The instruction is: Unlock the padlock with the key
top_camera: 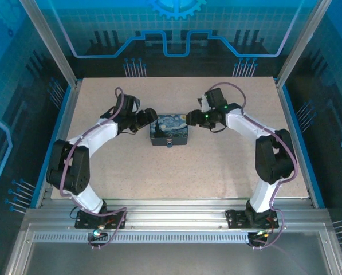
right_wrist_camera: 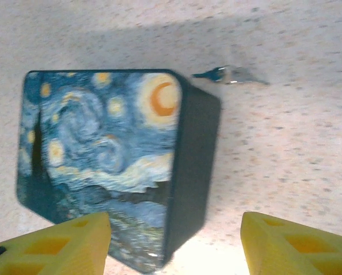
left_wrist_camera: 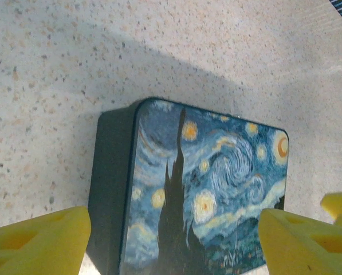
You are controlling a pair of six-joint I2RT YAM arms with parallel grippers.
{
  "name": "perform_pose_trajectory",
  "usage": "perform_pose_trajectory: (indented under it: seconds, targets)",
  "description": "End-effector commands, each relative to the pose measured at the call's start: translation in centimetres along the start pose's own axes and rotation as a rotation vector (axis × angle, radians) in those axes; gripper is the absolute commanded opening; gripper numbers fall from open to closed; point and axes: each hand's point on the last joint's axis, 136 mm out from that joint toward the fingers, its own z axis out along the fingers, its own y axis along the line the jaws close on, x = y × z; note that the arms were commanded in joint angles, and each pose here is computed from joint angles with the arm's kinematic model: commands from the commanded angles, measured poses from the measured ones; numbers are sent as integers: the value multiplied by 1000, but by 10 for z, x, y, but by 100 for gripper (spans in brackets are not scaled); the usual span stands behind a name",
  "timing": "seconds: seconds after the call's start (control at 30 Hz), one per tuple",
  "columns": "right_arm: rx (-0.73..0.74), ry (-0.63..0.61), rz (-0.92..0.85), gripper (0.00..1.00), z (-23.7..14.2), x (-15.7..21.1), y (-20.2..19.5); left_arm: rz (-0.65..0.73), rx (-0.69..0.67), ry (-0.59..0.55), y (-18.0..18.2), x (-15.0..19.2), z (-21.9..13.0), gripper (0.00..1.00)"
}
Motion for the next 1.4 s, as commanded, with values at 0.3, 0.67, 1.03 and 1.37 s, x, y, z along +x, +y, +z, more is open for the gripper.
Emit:
perform_pose_trajectory:
  seconds: [0.3,0.67,1.03,1.37]
  targets:
    - [198,121,-17,57,24,-13,-46,79,34,117,-11,62,-24,78]
    - [190,193,-70,57,62,-8,-25,62,28,127,-6,68,-26,78]
    - [280,198,-98,59,80,-14,-33,49,21,132,-1,73,-26,78]
    - [323,214,-119,52,104,-22,-39,40,16,123,5,76,-32,78]
